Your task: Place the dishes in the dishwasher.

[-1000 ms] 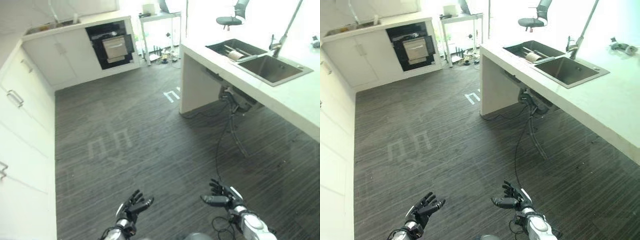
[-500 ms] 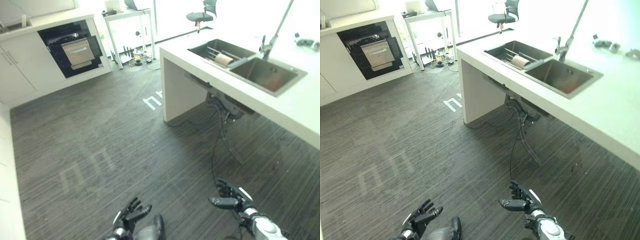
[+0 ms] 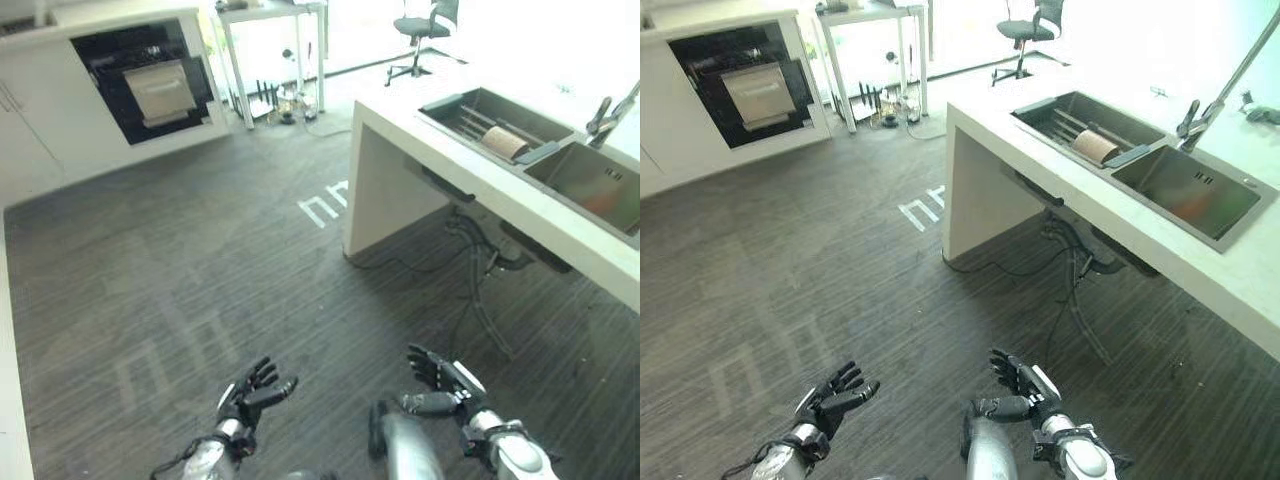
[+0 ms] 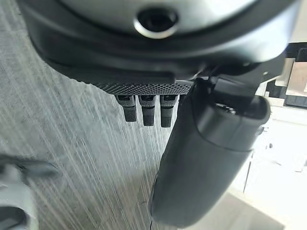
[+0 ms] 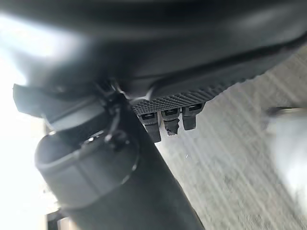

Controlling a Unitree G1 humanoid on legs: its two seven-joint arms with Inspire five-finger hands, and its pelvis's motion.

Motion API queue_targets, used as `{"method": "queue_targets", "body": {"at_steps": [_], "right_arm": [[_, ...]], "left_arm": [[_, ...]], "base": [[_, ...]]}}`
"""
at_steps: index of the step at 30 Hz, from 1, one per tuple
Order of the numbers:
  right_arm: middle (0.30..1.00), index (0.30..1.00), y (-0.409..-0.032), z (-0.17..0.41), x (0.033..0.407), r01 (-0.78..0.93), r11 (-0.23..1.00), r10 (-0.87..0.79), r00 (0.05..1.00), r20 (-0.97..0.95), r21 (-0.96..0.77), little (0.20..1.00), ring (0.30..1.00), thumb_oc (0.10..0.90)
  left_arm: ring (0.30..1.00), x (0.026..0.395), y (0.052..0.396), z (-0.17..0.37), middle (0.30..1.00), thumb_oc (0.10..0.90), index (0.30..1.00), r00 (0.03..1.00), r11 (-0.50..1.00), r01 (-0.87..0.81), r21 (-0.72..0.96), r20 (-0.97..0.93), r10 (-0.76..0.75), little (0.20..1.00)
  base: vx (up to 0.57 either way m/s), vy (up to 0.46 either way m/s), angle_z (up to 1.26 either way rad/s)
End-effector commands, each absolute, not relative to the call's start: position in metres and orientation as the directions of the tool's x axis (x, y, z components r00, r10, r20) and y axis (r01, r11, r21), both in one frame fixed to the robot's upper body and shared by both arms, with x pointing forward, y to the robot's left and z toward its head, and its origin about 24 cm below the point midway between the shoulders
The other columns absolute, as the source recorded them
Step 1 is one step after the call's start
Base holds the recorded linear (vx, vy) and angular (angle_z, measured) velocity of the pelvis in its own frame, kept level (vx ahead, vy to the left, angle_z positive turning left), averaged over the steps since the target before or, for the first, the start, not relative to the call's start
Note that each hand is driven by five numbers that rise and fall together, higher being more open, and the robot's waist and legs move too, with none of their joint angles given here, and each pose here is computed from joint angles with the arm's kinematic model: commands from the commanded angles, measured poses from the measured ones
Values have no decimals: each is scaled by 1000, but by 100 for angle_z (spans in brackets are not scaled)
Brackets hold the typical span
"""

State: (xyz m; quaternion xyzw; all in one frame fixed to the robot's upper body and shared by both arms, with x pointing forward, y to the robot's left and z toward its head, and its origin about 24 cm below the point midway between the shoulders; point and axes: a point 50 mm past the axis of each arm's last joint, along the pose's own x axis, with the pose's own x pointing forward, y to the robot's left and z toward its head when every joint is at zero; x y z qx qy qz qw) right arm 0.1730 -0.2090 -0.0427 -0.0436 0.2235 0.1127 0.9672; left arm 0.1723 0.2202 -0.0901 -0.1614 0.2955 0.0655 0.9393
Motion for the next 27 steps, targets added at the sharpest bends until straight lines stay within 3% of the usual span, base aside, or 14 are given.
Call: {"method": "queue_targets", "body": {"at_steps": [1, 6, 12, 20, 23, 27], "right_arm": [[900, 900, -208, 13, 223, -249, 955, 225, 963, -151, -160, 900, 900, 800], [900, 900, -226, 62, 235, -269, 916, 277, 961, -18, -298, 900, 900, 800], [900, 900, -232, 133, 237, -192, 895, 305, 921, 241, -403, 900, 900, 800], [900, 900, -223, 149, 230, -248, 849, 394, 886, 246, -466, 900, 900, 800], [900, 900, -230, 159, 220, -176, 897, 319, 893, 318, -406, 900, 900, 800], [900, 900, -228, 155, 209, -108, 940, 236, 891, 387, -323, 900, 900, 800]], "left_arm": [[900, 207, 220, -42, 900, 800, 900, 953, 970, -71, -232, -304, -3, 900], [900, 227, 214, 22, 900, 800, 900, 999, 984, 39, -176, 10, -38, 900], [900, 229, 220, 90, 900, 800, 900, 932, 990, 118, -81, 353, -83, 900], [900, 220, 222, 124, 900, 800, 900, 847, 999, 29, -20, 531, -14, 900], [900, 221, 219, 146, 900, 800, 900, 787, 985, -66, 161, 615, -48, 900], [900, 222, 219, 167, 900, 800, 900, 731, 988, -55, 144, 680, -58, 900]], "base": [[471, -426, 4], [391, -306, -21], [329, -97, -53], [354, 267, -120], [296, 254, -41], [246, 233, 14]]}}
